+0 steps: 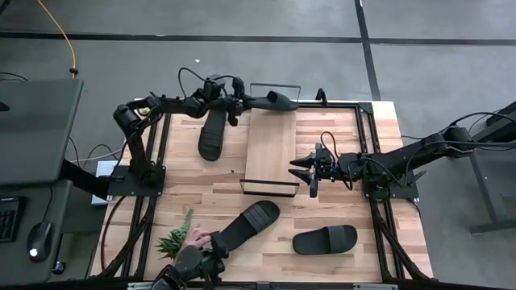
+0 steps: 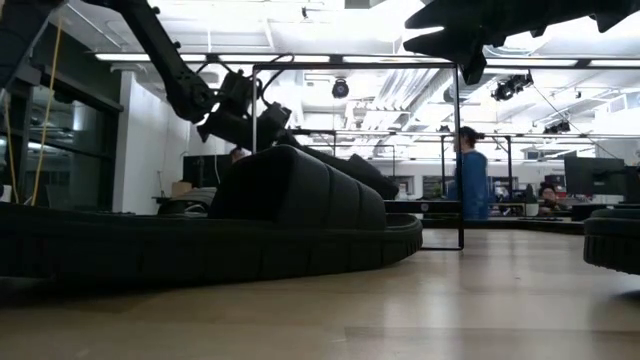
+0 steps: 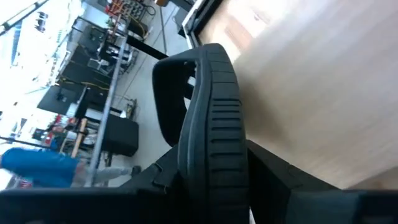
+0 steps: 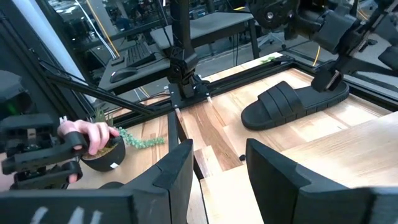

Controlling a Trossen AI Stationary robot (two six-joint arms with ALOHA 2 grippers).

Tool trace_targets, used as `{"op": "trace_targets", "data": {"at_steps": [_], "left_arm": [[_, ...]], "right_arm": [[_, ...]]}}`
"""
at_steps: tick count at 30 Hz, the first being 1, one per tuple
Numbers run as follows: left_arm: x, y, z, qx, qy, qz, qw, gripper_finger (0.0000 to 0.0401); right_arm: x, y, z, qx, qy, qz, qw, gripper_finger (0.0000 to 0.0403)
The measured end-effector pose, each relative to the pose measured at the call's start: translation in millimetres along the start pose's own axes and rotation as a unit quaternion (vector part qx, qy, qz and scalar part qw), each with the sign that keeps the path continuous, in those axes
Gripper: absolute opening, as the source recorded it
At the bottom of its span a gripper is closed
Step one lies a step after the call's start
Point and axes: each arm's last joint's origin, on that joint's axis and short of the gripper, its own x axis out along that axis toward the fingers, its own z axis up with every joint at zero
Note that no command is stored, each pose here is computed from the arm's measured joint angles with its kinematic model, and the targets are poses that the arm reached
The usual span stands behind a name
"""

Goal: Pick and place slides into the shelf
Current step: Put the top right black slide on the shelf

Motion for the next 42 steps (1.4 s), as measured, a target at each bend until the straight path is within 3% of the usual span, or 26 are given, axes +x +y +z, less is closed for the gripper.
{"op": "trace_targets", "data": {"at_steps": [5, 9, 20, 26, 33, 42], "left_arm": [[11.7, -0.6, -5.3, 0.005, 0.007, -0.005, 1.000, 0.0122], [15.9, 6.1, -0.5, -0.028, 0.020, 0.008, 0.999, 0.0132], [23.4, 8.3, 13.2, -0.066, 0.024, 0.018, 0.997, 0.0262], [28.3, 5.0, 21.8, -0.084, 0.051, 0.029, 0.995, 0.0304], [34.3, -4.2, 35.6, -0.090, 0.075, 0.014, 0.993, 0.0327], [35.4, -12.4, 50.7, -0.104, 0.127, 0.001, 0.986, 0.0328]], "right_arm": [[0.0, 0.1, 0.3, 0.001, -0.001, 0.001, 1.000, 0.0140], [0.0, 0.1, 0.3, 0.000, -0.001, 0.001, 1.000, 0.0140], [-0.1, 0.2, 0.3, 0.000, -0.001, 0.003, 1.000, 0.0140], [-0.1, 0.3, 0.2, -0.001, 0.000, 0.003, 1.000, 0.0140], [-0.1, 0.2, -0.1, -0.001, 0.001, 0.003, 1.000, 0.0140], [-0.1, 0.2, 0.0, -0.001, 0.001, 0.003, 1.000, 0.0140]]}}
